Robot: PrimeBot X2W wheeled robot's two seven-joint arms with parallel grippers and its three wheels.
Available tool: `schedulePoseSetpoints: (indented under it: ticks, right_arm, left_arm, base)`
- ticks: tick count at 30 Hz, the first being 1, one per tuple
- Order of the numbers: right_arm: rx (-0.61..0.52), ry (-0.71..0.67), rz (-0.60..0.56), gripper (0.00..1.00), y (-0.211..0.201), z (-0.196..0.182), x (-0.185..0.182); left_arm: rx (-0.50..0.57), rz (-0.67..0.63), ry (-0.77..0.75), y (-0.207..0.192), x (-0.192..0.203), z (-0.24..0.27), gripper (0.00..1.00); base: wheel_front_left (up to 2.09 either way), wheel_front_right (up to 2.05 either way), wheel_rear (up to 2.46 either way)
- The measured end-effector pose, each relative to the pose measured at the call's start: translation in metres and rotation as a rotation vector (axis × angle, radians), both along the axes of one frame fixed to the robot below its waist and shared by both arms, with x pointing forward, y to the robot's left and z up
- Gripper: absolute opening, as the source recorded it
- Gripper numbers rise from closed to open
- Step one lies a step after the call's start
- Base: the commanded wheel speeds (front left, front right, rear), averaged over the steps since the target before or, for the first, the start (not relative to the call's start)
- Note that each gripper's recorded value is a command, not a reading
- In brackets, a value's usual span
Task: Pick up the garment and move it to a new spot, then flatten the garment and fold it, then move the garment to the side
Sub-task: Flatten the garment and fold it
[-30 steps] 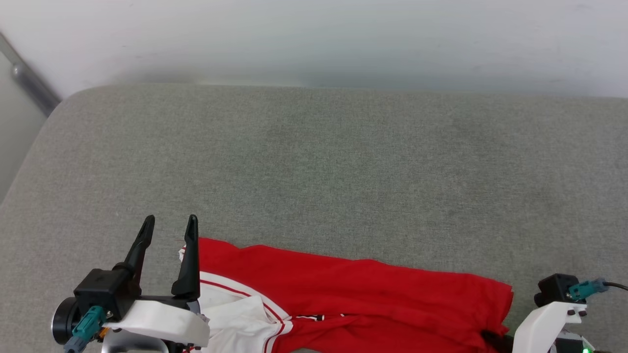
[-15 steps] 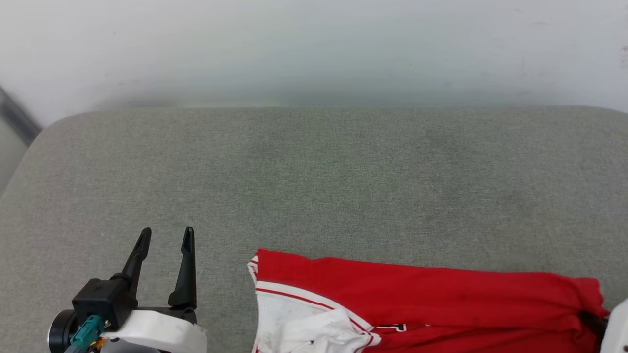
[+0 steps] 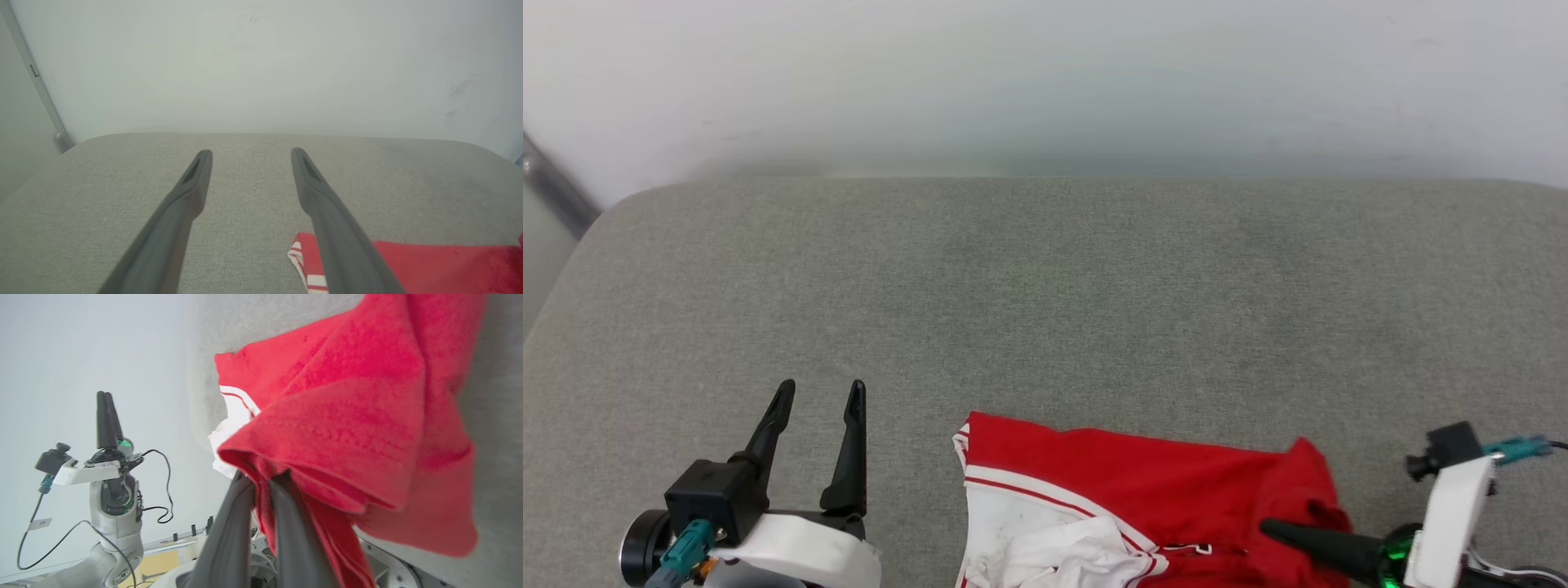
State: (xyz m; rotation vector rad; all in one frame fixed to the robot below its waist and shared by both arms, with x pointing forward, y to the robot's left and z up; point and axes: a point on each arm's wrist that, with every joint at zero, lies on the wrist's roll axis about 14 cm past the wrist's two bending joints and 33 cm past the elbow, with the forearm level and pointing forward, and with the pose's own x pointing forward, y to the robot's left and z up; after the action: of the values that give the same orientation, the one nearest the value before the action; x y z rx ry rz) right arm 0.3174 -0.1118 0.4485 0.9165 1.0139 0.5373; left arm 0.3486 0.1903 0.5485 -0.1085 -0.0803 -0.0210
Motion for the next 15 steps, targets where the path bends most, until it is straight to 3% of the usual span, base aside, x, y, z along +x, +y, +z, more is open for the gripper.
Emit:
schedulePoseSetpoints:
  ticks: [3,7,15]
  right_arm:
    - [0.174,0.003,0.084,0.00,0.045,0.011,0.000]
    - [0.268,0.002,0.186,0.00,0.093,0.020,0.000]
    - [0.296,0.022,0.340,0.00,0.164,0.015,-0.001]
  left_arm:
    - [0.000,0.002,-0.004,0.002,0.002,0.002,1.00]
    - [0.000,0.010,-0.009,0.004,0.004,0.004,1.00]
    - [-0.003,0.036,0.010,0.011,0.011,-0.003,1.00]
  base:
    - [0.00,0.00,0.00]
    - [0.00,0.00,0.00]
    - [0.00,0.00,0.00]
